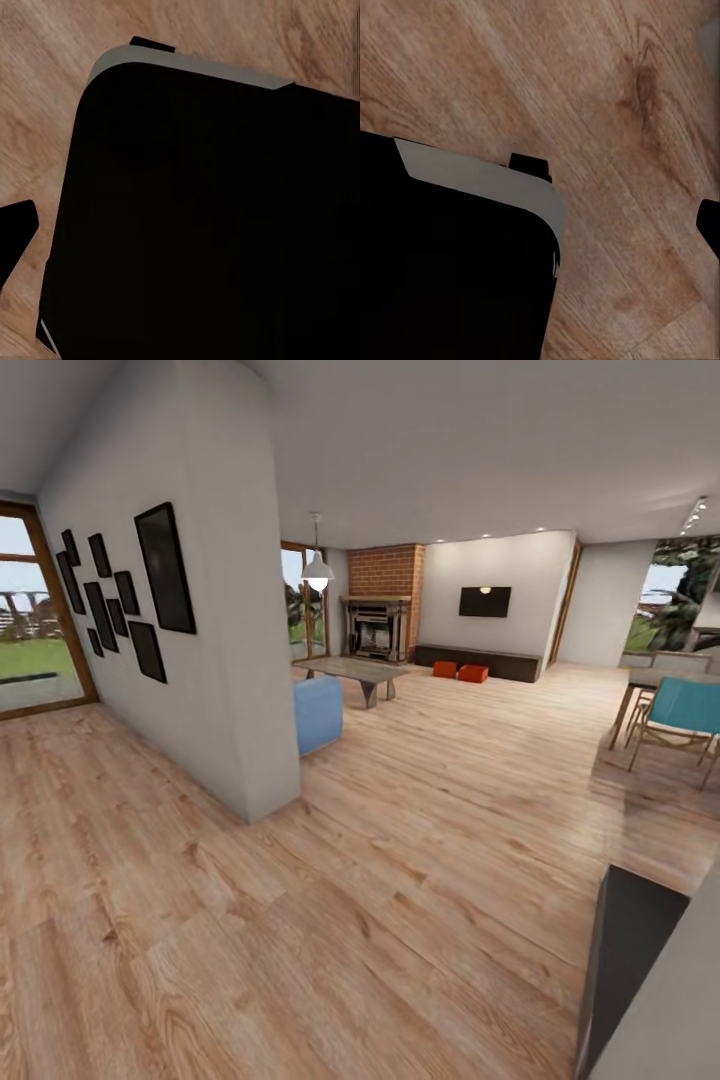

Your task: Move the two storage containers from the living room to the garage. In the garage, place one container on the floor and stack the other container on top of it (either order is fine).

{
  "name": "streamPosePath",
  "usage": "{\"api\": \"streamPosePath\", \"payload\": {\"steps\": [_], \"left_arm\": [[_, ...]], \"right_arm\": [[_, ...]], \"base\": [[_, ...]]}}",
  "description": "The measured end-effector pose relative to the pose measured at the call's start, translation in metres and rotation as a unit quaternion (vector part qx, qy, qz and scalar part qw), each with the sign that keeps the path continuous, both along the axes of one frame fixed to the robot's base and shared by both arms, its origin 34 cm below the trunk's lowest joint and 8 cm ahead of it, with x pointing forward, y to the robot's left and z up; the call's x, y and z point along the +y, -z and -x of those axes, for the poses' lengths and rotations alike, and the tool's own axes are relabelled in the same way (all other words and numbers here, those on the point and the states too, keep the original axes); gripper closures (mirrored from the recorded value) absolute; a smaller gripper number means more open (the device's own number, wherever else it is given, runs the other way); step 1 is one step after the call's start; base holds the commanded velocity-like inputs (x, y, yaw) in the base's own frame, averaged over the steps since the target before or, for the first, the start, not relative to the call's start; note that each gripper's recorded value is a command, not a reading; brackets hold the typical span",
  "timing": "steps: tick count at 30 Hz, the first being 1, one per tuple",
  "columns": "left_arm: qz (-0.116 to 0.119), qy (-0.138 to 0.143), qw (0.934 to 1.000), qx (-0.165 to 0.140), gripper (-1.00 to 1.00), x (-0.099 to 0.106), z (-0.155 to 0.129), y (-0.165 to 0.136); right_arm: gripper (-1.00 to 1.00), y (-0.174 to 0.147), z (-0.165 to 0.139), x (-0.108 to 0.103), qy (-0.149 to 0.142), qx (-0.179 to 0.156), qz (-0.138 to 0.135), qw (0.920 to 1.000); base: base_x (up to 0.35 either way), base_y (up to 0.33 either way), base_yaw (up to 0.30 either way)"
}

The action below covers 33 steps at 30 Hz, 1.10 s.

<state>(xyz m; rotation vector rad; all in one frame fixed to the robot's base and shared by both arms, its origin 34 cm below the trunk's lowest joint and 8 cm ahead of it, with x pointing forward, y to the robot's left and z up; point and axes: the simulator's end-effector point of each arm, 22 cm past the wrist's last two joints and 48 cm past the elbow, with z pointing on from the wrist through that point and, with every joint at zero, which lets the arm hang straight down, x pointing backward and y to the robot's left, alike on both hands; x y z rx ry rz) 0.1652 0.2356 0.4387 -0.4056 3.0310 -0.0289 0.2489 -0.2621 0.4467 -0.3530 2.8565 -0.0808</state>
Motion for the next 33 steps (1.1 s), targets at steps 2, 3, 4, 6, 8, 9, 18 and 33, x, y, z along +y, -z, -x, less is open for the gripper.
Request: {"api": "streamPosePath", "payload": {"steps": [2, 3, 4, 6, 8, 9, 18, 33], "left_arm": [[0.0, 0.0, 1.0, 0.0, -1.0, 0.0, -0.0001, 0.0], [0.0, 0.0, 1.0, 0.0, -1.0, 0.0, -0.0001, 0.0], [0.0, 0.0, 1.0, 0.0, -1.0, 0.0, 0.0002, 0.0], [0.0, 0.0, 1.0, 0.0, -1.0, 0.0, 0.0002, 0.0], [0.0, 0.0, 1.0, 0.0, -1.0, 0.0, 0.0003, 0.0], [0.0, 0.0, 1.0, 0.0, -1.0, 0.0, 0.0002, 0.0], [0.0, 0.0, 1.0, -0.001, -1.0, 0.0, -0.0006, 0.0], [0.0, -0.001, 1.0, -0.002, -1.0, -0.0001, -0.0017, -0.0001]], "right_arm": [[-1.0, 0.0, 0.0, 0.0, 0.0, 0.0, 0.0, 1.0], [-1.0, 0.0, 0.0, 0.0, 0.0, 0.0, 0.0, 1.0], [-1.0, 0.0, 0.0, 0.0, 0.0, 0.0, 0.0, 1.0], [-1.0, 0.0, 0.0, 0.0, -0.001, 0.0, 0.0, 1.0], [-1.0, -0.0001, -0.0002, 0.0001, -0.002, 0.0, 0.0, 1.0], [-1.0, -0.0001, -0.0003, 0.0002, -0.002, -0.001, 0.0, 1.0], [-1.0, -0.0002, -0.0004, 0.0001, 0.004, -0.001, 0.0, 1.0], [-1.0, -0.0007, -0.0025, -0.0003, 0.004, -0.004, 0.0, 1.0]], "base": [[0.324, 0.0, 0.0], [0.324, 0.0, 0.0], [0.324, 0.0, 0.0], [0.324, 0.0, 0.0], [0.324, 0.0, 0.0], [0.324, 0.0, 0.0], [0.324, 0.0, -0.1], [0.324, 0.016, -0.099]]}}
